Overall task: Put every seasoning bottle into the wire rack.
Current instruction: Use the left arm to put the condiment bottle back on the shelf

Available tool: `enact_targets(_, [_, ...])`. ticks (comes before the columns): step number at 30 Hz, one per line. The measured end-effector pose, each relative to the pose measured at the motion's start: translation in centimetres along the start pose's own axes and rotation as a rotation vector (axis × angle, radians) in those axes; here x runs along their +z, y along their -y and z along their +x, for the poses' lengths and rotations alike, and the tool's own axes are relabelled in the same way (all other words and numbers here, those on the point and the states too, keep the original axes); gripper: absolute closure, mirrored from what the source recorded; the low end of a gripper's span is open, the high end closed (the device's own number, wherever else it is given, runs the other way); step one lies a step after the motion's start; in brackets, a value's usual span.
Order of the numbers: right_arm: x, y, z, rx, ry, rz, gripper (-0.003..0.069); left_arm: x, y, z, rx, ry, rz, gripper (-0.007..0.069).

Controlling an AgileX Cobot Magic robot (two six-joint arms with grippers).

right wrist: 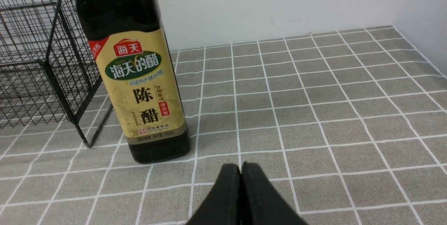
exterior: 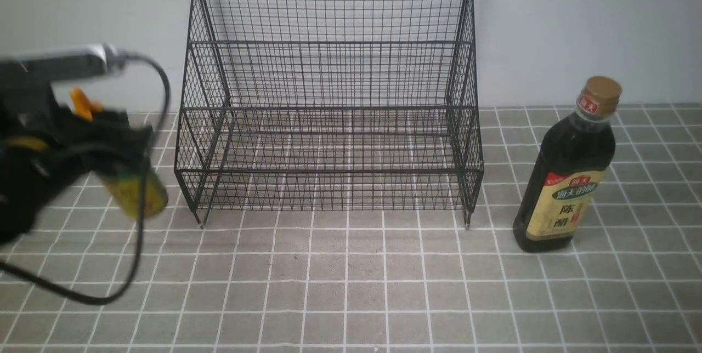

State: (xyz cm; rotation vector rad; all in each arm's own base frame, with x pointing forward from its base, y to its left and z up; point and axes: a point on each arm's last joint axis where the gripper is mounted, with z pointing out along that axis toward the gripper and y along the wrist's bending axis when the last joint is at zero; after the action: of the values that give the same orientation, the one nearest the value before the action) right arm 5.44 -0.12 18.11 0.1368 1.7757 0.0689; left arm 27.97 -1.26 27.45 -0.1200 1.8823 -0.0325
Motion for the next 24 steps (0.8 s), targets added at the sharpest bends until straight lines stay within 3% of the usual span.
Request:
enact_targets(5, [0.0, 0.0, 0.0, 0.0, 0.0, 0.0, 0.0673, -3.3, 0.7, -3.6, 0.108, 0.08, 0.073, 0.0321])
enact_targets(10, [0.0, 0.0, 0.0, 0.0, 0.0, 0.0, 0.0673, -5.3, 1.3, -5.2, 0.114, 0.13, 0.114, 0.0321])
enact_targets(18, [0.0, 0.0, 0.0, 0.0, 0.0, 0.0, 0.0673, -4.5, 6.3, -4.1, 0.206, 0.155, 0.265, 0.0321])
enact_targets(24, [0.0, 0.0, 0.0, 0.0, 0.0, 0.0, 0.0673, -1.8, 8.4, -2.8, 0.243, 0.236, 0.232, 0.0321])
